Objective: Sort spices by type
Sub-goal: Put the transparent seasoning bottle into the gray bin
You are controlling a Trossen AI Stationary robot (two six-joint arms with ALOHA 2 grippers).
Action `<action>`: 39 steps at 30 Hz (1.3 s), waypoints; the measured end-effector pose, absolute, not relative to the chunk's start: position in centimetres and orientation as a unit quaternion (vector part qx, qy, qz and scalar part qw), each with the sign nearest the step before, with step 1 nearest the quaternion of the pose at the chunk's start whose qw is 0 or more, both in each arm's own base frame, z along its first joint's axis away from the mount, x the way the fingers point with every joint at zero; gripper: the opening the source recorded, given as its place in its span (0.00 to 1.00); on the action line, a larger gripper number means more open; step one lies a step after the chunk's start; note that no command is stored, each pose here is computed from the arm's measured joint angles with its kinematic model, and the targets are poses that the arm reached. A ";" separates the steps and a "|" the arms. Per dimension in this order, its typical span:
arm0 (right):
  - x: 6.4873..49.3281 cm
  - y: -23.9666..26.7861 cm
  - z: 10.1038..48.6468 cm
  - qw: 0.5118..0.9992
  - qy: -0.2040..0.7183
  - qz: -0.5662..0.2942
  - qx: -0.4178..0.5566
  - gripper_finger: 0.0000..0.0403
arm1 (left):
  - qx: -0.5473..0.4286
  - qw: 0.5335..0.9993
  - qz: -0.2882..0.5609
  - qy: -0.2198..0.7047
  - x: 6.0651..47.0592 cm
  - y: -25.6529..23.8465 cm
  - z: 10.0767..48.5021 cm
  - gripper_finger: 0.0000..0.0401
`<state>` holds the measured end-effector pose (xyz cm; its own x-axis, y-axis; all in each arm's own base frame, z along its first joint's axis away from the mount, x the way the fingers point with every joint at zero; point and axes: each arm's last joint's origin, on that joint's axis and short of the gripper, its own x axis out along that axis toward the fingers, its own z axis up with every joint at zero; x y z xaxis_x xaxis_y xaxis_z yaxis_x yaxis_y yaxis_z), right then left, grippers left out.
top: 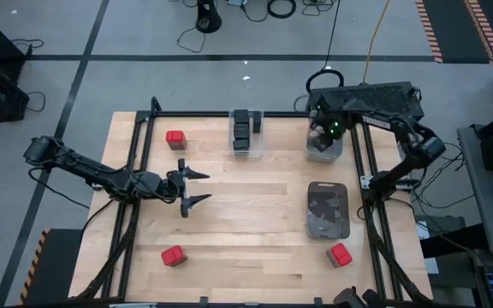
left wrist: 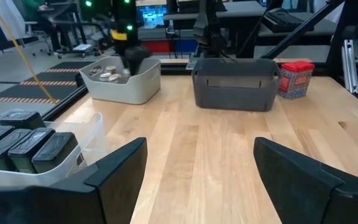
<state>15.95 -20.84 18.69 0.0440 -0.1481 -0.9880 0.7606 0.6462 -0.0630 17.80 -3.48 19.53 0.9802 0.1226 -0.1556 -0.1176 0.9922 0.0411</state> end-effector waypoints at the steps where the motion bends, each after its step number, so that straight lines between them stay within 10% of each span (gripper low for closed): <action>1: 15.9 -20.7 18.6 0.679 0.603 -0.334 0.255 0.38 | 0.016 0.995 0.060 0.080 17.8 -3.5 19.5 0.75; 39: 15.9 -20.8 17.0 0.695 0.565 -0.362 0.258 0.48 | 0.017 0.994 0.061 0.086 17.8 -3.5 19.4 0.75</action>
<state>15.92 -20.75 16.99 0.1005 -0.2116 -0.9722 0.7953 0.6043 -0.0493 17.77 -3.48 19.39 0.9780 0.1233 -0.1681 -0.1173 0.9921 0.0449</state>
